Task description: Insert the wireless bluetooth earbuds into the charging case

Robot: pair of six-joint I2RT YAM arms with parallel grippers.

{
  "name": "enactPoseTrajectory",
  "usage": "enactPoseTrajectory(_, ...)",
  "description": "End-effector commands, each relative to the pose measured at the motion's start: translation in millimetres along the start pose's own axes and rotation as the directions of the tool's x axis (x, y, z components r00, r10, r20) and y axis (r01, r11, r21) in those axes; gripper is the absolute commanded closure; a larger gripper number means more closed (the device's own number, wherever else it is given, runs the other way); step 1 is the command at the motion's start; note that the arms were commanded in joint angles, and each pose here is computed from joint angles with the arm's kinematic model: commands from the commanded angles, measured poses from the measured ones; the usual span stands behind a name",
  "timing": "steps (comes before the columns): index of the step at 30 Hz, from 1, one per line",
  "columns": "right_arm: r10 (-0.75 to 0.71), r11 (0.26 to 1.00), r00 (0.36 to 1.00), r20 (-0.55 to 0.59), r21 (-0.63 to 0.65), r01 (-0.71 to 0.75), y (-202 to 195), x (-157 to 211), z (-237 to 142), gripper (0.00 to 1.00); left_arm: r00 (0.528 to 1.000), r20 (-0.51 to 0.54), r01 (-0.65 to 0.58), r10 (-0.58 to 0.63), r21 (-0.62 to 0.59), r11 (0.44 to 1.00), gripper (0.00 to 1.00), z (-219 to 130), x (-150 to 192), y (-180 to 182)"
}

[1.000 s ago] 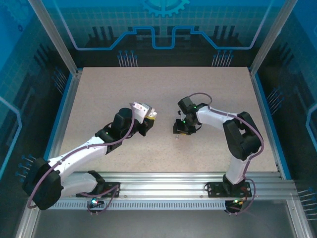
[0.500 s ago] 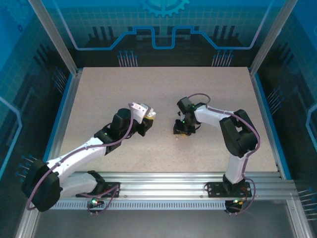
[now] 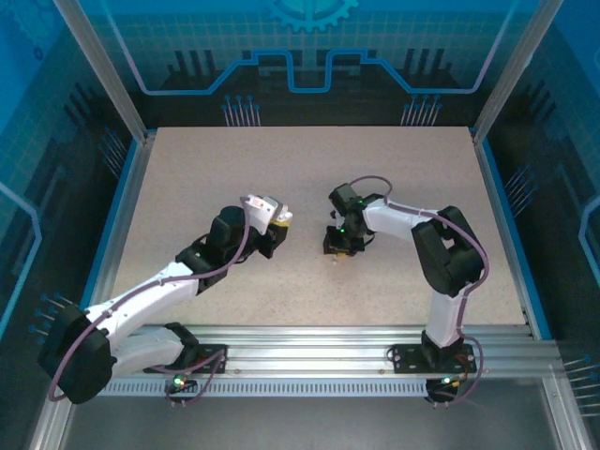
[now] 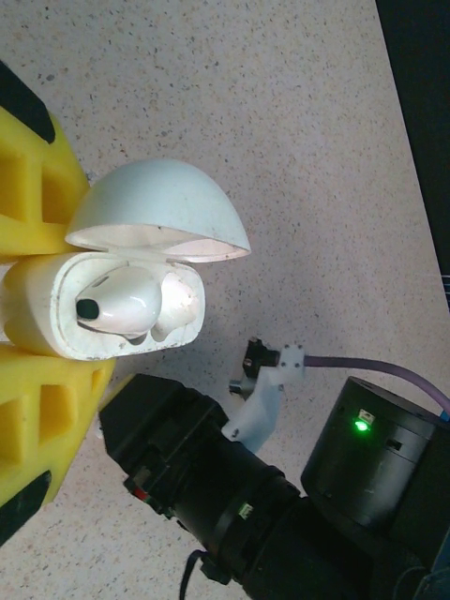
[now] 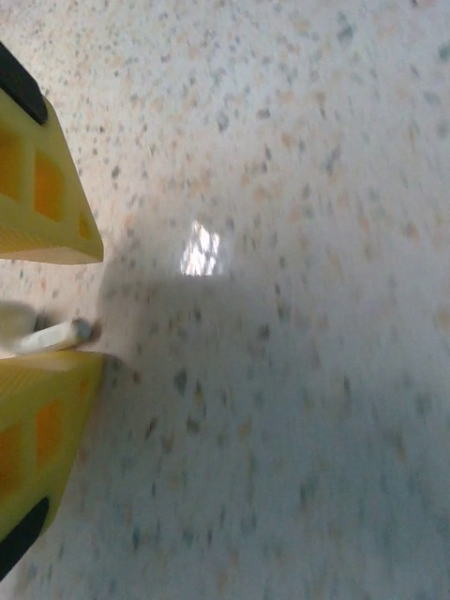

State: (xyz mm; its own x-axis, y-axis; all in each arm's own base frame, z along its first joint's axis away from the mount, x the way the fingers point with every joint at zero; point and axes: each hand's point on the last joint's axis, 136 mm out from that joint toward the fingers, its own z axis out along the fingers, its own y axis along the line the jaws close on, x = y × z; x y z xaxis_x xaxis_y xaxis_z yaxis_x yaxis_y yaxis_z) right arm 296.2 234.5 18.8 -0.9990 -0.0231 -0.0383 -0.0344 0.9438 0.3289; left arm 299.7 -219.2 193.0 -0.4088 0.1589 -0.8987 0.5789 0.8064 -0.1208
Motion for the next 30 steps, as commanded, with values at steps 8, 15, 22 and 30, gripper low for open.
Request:
enactPoseTrajectory(8,-0.037,0.998,0.999,-0.013,-0.06,0.036,22.7,2.4,8.7,0.7,1.0,0.019,-0.008,0.009,-0.022,1.0,0.83,-8.9,-4.2,6.2)
enactPoseTrajectory(15,-0.063,0.996,0.997,-0.045,-0.063,0.06,27.0,9.9,10.6,0.71,1.0,0.02,-0.007,0.008,-0.029,1.0,0.83,-10.7,-3.3,8.6)
enactPoseTrajectory(22,-0.074,0.996,0.995,-0.065,-0.054,0.071,25.9,21.3,8.4,0.72,1.0,0.022,-0.006,0.007,-0.029,1.0,0.83,-10.5,-2.6,9.1)
enactPoseTrajectory(30,-0.093,0.995,0.992,-0.082,-0.041,0.09,27.2,31.9,5.0,0.73,1.0,0.026,-0.007,0.008,-0.024,1.0,0.83,-10.9,-3.6,7.9)
